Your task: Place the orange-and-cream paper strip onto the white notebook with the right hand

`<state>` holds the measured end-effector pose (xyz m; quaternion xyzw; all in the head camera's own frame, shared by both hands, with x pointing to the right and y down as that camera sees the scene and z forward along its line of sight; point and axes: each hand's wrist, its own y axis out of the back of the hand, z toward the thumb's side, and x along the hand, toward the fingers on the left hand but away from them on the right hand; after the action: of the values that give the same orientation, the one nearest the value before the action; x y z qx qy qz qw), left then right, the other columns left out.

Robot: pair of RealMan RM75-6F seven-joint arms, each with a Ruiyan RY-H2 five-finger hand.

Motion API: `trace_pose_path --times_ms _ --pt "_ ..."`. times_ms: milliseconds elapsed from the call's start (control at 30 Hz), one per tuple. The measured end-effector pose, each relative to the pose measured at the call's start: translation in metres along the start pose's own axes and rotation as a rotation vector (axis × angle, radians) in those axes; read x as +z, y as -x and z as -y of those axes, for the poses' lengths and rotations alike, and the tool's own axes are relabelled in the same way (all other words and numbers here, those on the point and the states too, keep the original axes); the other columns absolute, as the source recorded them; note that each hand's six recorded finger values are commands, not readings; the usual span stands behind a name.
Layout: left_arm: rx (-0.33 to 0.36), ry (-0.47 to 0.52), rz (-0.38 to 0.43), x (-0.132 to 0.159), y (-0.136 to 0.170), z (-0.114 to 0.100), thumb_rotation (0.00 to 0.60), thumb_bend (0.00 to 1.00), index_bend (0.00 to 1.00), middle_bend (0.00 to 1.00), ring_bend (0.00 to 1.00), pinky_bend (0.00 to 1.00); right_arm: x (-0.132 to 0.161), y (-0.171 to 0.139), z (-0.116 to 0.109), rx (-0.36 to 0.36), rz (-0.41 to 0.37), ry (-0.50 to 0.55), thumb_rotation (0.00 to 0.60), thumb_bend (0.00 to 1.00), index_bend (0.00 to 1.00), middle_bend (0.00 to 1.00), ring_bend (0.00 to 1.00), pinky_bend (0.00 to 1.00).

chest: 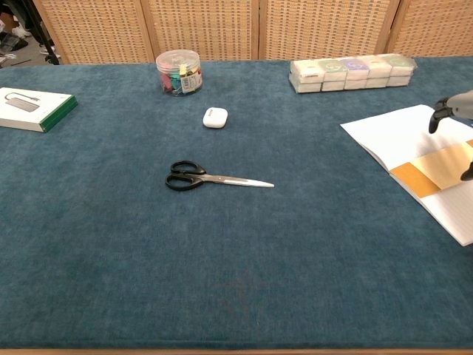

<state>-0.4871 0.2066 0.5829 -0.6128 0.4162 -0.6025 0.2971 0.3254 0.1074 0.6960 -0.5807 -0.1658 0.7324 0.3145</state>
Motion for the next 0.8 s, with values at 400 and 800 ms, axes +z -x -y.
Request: trace_pose_path --times_ms 400,800 --pt "0.015 0.017 0.016 0.002 0.009 -0.005 0.600 0.00 0.00 0.00 0.00 0.17 -0.013 -0.038 -0.044 -0.185 -0.122 0.158 0.600 0.04 0.17 0.00 0.00 0.05" --pt "0.036 0.006 -0.022 -0.005 0.036 -0.005 0.600 0.00 0.00 0.00 0.00 0.13 -0.075 -0.111 -0.043 -0.656 -0.332 0.422 0.600 0.00 0.17 0.00 0.00 0.04"
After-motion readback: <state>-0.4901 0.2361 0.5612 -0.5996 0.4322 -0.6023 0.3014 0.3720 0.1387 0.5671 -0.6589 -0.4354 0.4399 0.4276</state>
